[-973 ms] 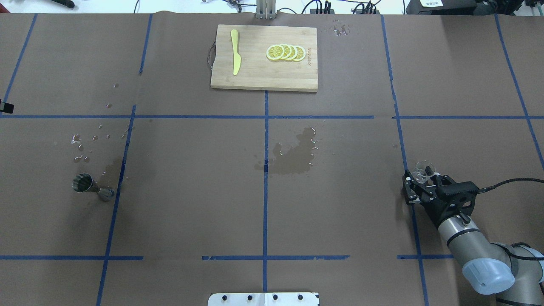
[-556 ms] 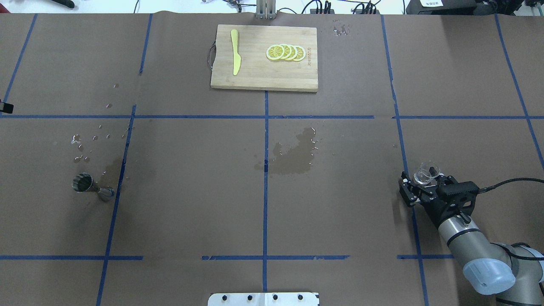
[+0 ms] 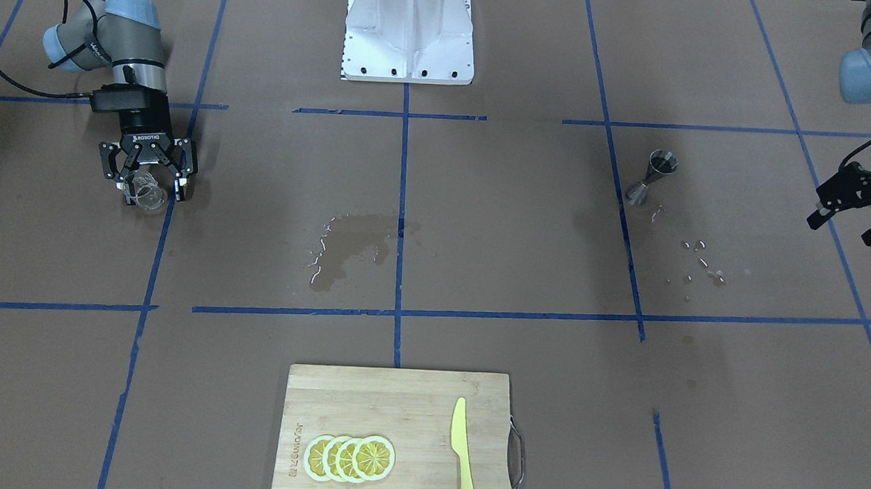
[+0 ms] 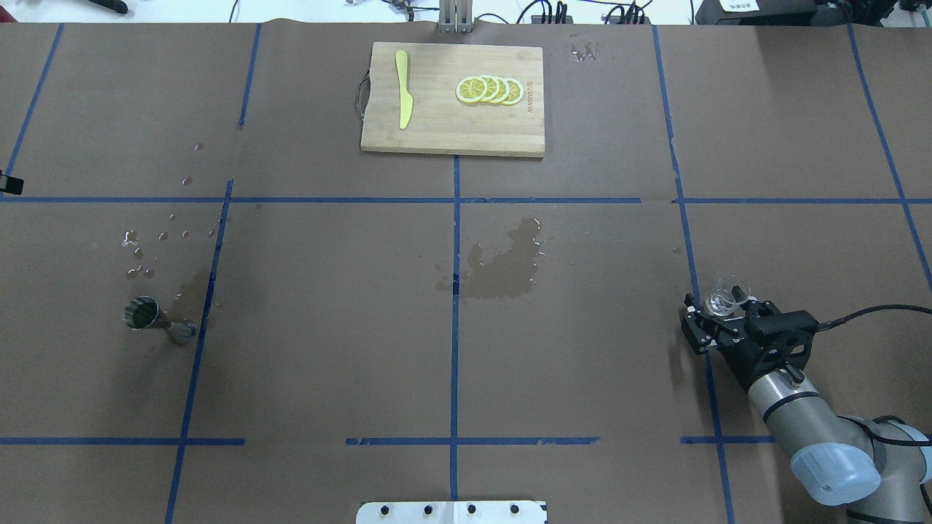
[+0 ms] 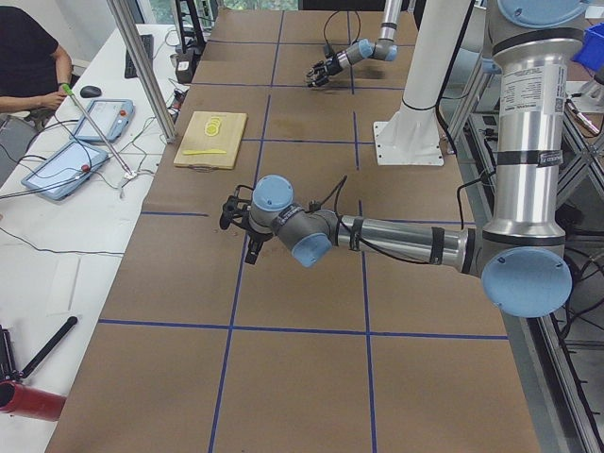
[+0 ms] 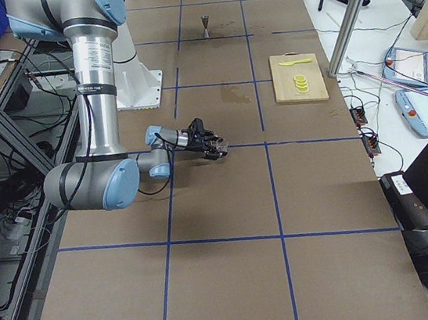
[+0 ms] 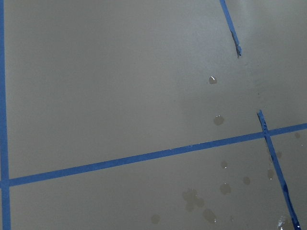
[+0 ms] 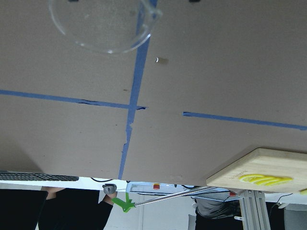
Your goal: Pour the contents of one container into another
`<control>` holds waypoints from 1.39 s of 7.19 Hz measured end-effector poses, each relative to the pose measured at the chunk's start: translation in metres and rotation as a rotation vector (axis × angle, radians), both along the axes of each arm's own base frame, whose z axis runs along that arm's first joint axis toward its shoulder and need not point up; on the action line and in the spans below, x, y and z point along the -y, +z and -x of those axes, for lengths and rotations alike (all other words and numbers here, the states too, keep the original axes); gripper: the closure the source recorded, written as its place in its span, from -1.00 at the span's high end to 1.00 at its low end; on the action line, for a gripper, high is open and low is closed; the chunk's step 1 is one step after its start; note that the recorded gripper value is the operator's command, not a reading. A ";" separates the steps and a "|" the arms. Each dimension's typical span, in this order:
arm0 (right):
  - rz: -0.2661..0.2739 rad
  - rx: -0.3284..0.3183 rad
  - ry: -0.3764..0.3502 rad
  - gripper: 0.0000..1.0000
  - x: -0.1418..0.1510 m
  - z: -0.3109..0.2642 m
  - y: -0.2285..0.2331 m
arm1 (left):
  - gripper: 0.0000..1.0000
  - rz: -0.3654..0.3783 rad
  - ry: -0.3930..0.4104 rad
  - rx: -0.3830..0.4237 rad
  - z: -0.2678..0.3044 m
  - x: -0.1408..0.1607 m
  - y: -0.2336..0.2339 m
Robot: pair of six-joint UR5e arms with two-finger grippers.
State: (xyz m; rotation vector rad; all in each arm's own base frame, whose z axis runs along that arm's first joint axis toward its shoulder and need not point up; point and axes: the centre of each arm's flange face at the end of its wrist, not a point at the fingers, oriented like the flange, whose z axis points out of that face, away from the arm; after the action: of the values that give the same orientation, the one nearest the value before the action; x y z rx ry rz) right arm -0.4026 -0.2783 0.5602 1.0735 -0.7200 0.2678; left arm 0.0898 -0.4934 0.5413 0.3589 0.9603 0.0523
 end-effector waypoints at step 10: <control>0.018 0.090 -0.061 1.00 -0.004 -0.007 -0.007 | 1.00 -0.001 -0.002 0.000 0.001 0.000 0.000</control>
State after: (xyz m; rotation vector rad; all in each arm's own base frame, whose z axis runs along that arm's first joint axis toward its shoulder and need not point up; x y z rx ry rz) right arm -0.3953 -0.2748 0.5528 1.0260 -0.8287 0.2711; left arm 0.0886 -0.4932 0.5410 0.3607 0.9603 0.0506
